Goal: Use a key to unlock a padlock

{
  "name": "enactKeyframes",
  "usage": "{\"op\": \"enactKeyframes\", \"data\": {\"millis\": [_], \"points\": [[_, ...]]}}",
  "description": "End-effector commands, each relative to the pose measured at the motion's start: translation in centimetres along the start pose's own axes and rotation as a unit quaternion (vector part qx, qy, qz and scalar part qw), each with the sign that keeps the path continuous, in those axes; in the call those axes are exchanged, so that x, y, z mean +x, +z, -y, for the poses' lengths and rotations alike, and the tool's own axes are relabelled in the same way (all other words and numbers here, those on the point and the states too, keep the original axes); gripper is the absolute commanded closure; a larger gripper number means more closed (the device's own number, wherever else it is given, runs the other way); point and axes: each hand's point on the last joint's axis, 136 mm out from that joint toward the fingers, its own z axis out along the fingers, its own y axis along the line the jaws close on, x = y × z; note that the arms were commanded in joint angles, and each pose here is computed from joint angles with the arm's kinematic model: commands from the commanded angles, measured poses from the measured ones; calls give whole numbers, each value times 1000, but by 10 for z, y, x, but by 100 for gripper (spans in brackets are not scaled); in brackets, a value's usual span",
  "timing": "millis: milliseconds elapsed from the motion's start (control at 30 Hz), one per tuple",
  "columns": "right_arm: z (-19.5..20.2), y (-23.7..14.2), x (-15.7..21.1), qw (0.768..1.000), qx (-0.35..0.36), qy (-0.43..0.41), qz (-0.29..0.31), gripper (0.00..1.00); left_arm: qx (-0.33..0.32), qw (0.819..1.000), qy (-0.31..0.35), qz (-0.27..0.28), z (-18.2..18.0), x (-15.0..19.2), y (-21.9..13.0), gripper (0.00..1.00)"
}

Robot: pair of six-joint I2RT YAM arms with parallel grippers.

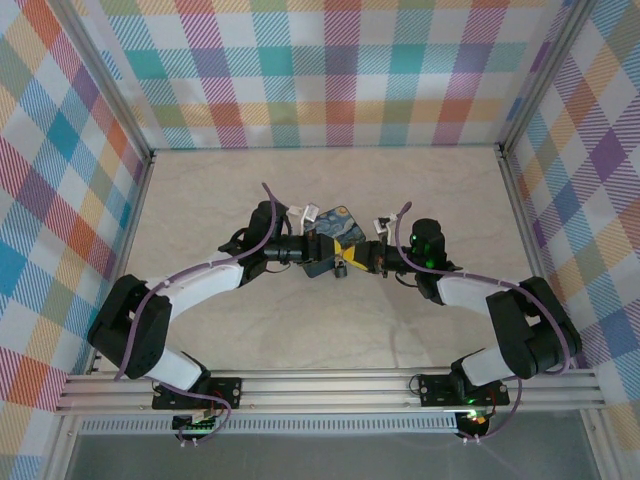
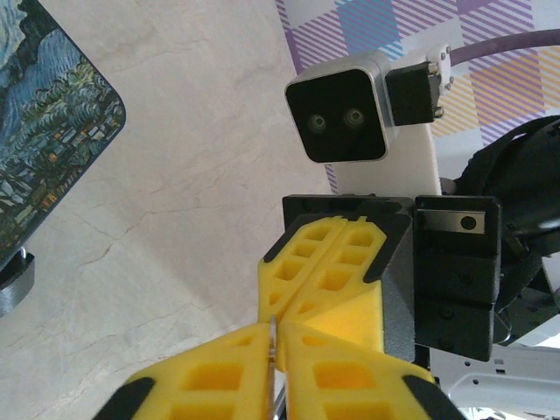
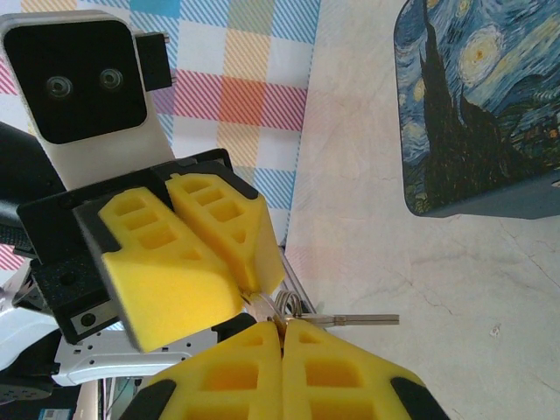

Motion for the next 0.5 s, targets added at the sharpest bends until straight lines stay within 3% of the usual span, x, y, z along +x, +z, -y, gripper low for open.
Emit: {"op": "enactKeyframes", "data": {"millis": [0, 200, 333, 467], "points": [[-10, 0, 1, 1000, -11, -13, -3, 100, 14, 1000, 5, -6, 1, 3, 0, 92], [-13, -1, 2, 1000, -13, -21, -5, 100, 20, 1000, 9, -10, 1, 4, 1, 100], [-14, -6, 5, 999, -6, -42, -17, 72, 28, 999, 10, -17, 3, 6, 0, 100], [-10, -19, -1, 999, 3, -51, -3, 63, 37, 999, 14, -21, 8, 8, -3, 100]]}}
